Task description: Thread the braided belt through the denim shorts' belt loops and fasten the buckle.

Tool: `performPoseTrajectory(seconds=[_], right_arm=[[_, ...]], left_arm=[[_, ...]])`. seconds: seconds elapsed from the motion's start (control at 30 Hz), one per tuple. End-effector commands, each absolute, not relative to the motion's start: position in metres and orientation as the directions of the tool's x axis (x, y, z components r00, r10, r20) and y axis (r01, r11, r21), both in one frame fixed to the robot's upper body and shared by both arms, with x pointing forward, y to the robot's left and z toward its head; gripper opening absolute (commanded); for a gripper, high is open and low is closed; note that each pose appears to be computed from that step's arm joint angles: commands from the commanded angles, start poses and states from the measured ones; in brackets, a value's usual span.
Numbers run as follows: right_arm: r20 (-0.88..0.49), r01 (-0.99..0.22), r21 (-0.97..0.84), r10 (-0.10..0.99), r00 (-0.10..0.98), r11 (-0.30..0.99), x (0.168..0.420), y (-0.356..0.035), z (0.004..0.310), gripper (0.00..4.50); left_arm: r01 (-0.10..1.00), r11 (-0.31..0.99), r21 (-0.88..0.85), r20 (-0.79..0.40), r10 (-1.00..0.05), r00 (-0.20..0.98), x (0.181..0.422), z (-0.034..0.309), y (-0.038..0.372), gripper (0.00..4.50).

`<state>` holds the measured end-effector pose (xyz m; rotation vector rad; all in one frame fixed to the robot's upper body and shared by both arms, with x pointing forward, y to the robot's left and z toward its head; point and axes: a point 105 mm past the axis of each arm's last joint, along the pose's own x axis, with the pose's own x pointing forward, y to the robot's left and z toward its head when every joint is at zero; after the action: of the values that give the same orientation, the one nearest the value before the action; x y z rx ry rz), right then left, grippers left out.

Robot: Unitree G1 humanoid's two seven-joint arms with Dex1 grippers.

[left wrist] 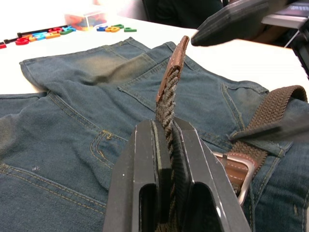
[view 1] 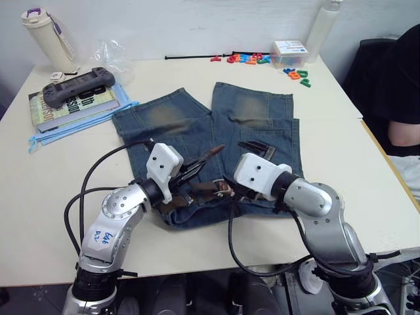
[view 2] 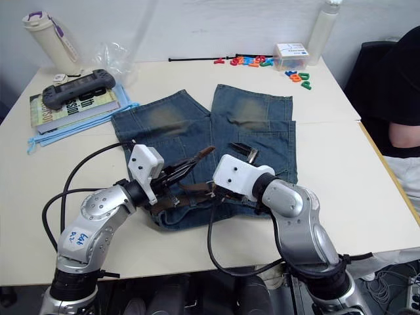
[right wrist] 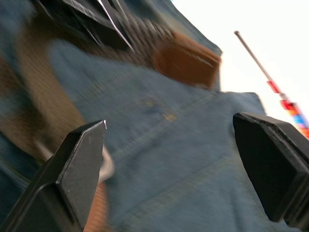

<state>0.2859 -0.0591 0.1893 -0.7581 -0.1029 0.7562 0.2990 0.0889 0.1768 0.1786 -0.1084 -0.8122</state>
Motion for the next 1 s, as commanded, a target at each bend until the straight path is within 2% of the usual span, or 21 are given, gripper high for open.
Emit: performPoseTrajectory(seconds=[0.03, 0.07, 0.23, 0.3, 0.7, 1.0], right_arm=[[-0.177, -0.613, -0.602, 0.664, 0.727, 0.511, 0.279, -0.056, 0.183, 3.55], [-0.18, -0.618, -0.59, 0.661, 0.728, 0.519, 0.279, -0.055, 0.18, 3.2], [-0.194, -0.625, -0.519, 0.633, 0.75, 0.582, 0.286, -0.058, 0.169, 0.85], [-0.213, -0.626, -0.519, 0.621, 0.754, 0.582, 0.288, -0.06, 0.163, 0.04], [-0.301, -0.674, -0.533, 0.63, 0.716, 0.512, 0.282, -0.043, 0.137, 0.04], [-0.402, -0.698, -0.621, 0.62, 0.674, 0.357, 0.279, -0.035, 0.116, 0.04]], left_arm=[[0.71, 0.675, 0.198, 0.079, -0.733, 0.675, 0.296, 0.187, 0.089, 0.0], [0.708, 0.68, 0.191, 0.085, -0.73, 0.678, 0.296, 0.188, 0.09, 0.0], [0.702, 0.689, 0.182, 0.091, -0.722, 0.685, 0.294, 0.188, 0.097, 0.0], [0.699, 0.692, 0.18, 0.088, -0.719, 0.689, 0.294, 0.187, 0.1, 0.0], [0.695, 0.693, 0.189, 0.086, -0.717, 0.692, 0.293, 0.19, 0.104, 0.0], [0.701, 0.684, 0.201, 0.085, -0.725, 0.684, 0.295, 0.193, 0.102, 0.0]])
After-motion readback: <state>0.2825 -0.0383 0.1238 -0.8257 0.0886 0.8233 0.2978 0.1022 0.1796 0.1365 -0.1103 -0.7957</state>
